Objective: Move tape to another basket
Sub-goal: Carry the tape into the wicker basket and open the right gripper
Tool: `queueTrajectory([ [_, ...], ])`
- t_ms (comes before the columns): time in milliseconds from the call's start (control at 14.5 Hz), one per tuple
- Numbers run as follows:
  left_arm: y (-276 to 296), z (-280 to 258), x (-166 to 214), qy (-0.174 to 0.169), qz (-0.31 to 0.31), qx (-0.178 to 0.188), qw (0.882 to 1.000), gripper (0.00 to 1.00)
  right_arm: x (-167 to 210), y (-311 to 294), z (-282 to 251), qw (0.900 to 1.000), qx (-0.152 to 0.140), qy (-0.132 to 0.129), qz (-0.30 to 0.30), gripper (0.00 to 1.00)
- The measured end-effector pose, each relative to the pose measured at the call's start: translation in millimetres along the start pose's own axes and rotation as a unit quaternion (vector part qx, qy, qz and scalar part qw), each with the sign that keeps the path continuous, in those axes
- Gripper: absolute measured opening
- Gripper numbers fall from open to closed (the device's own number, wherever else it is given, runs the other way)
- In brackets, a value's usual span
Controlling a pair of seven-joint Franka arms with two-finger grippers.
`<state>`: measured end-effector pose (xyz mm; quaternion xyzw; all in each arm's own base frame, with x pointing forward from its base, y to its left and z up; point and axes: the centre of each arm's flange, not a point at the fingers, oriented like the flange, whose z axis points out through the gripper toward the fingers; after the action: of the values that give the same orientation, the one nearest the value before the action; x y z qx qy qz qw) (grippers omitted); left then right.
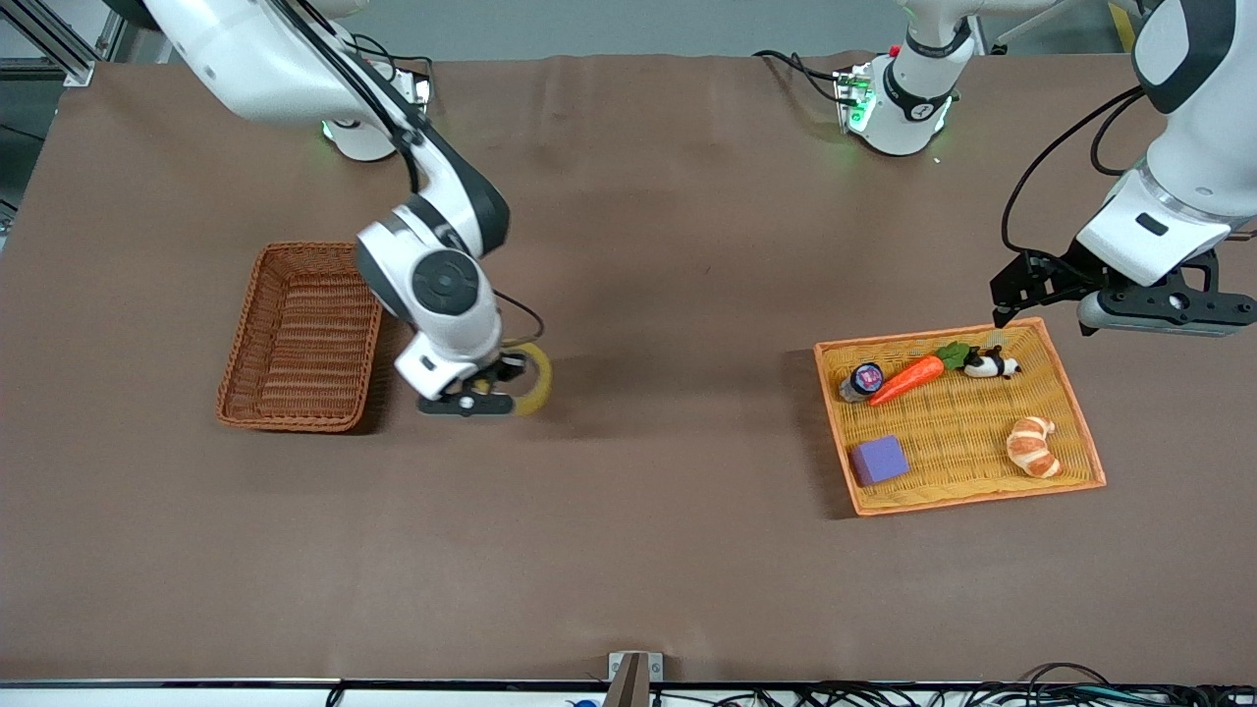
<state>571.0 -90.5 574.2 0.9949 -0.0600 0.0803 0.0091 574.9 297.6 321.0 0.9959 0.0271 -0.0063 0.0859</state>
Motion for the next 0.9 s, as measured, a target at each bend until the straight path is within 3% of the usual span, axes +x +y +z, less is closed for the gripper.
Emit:
queueTrajectory([
  [138,1.1,1.7,-0.6,-0.002,0.001,0.0,1.0,1.0,-0.7,51.8,-10.8,0.999,-0.017,-0.004,-0.034,0.22],
  [483,-21.2,2.2,-0.6,-0.004,-0.018,0.001,1.0,1.0,5.2,200.5,-22.3,0.993,-0.016,-0.04,-0.114,0.22],
  [759,-24.4,2.3,-0.8,-0.005,-0.022,0.001,1.0,1.0,-0.5,283.8,-2.3,0.985,0.006,-0.059,-0.164,0.22],
  [897,-24.2,2.1,-0.8,-0.005,-0.022,0.001,1.0,1.0,-11.9,309.3,24.6,0.983,0.01,-0.049,-0.176,0.22],
])
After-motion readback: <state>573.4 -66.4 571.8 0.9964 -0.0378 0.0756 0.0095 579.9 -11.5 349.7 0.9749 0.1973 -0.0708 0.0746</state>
